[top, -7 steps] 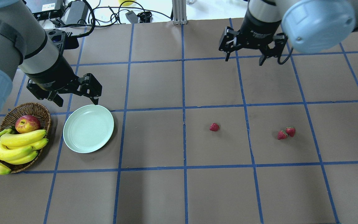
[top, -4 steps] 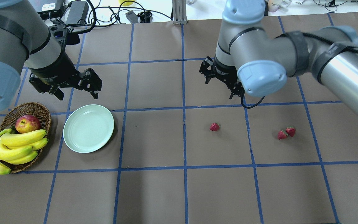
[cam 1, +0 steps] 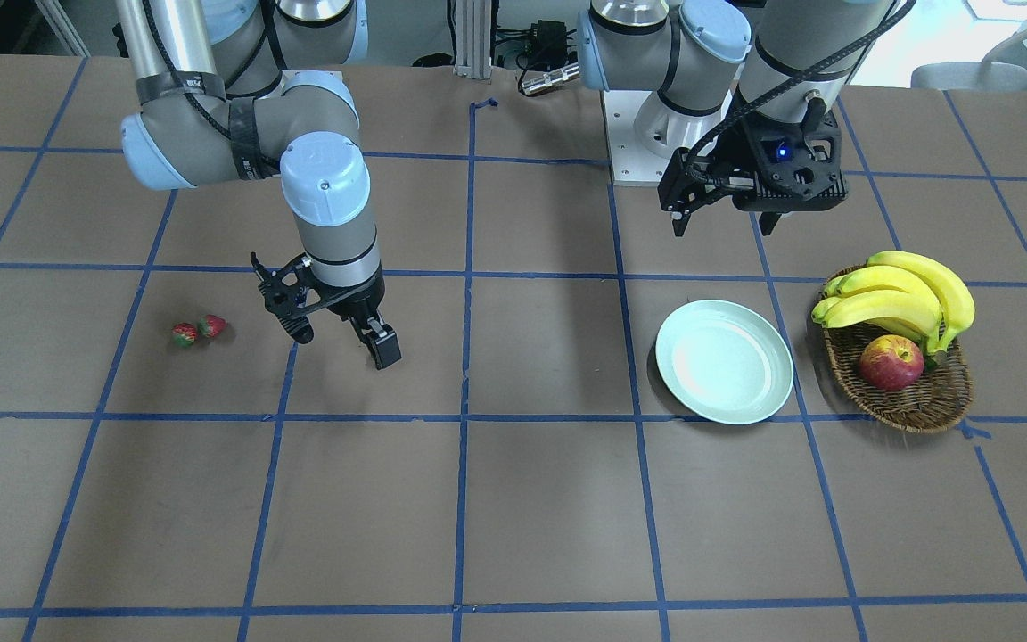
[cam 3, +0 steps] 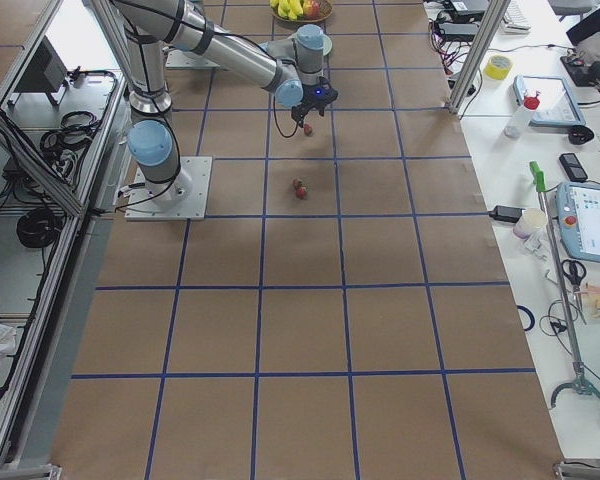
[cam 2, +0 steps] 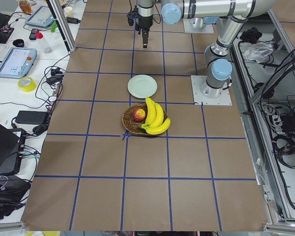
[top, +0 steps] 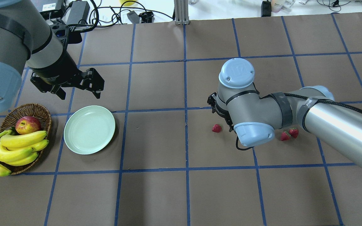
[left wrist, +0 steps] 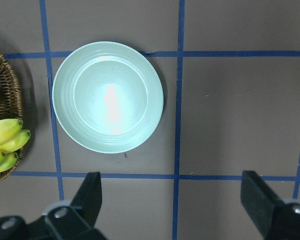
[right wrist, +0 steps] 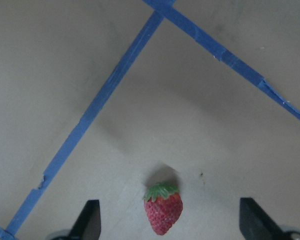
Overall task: Collect all strawberries into plate
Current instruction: 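Lower the right gripper onto the lone strawberry and close it, then carry the strawberry toward the plate and release it on the table, then move the right gripper to the strawberry pair and grasp one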
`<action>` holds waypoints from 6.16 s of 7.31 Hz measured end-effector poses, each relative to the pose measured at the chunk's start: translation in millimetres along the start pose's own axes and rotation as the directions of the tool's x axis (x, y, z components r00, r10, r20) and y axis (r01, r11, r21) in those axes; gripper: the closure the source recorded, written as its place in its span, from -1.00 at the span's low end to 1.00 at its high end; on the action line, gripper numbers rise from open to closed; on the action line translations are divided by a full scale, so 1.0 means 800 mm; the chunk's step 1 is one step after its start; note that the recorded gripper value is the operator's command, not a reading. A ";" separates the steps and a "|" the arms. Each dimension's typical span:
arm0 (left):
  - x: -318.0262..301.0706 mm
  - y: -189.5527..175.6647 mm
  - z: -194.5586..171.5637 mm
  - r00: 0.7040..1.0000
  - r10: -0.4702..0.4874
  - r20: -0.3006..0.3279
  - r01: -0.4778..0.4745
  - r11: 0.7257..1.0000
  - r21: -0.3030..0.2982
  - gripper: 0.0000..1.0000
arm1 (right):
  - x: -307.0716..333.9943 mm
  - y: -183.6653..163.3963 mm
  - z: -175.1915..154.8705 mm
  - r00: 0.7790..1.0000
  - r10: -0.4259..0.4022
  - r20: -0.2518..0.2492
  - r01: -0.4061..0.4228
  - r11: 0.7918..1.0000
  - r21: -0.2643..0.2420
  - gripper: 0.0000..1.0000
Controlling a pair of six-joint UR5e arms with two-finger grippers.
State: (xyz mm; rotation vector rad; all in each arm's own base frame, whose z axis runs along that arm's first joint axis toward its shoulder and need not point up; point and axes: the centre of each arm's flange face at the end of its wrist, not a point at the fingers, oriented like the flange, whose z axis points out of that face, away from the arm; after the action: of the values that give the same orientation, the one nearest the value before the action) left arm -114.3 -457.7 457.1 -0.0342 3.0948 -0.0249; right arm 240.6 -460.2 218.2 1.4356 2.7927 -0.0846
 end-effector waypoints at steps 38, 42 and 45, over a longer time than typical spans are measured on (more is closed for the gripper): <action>0.004 0.012 -0.002 1.000 0.002 0.005 -0.002 1.000 -0.003 -1.00 | 0.171 -0.214 0.043 0.988 -0.046 -0.149 0.036 0.997 -0.067 -0.92; 0.004 0.012 -0.002 1.000 0.006 0.005 -0.006 1.000 -0.004 -1.00 | 0.174 -0.218 0.047 0.989 -0.035 -0.142 0.025 0.997 -0.074 0.41; 0.004 0.012 -0.002 1.000 0.008 0.005 -0.008 1.000 -0.004 -1.00 | 0.171 -0.222 0.051 0.987 -0.047 -0.156 0.034 0.996 -0.084 0.84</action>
State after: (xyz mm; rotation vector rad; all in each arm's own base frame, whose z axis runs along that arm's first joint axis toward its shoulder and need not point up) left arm -117.7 -448.3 458.2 -0.0221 3.0902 -0.0185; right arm 15.3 -454.4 182.2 1.4280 2.9116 0.1476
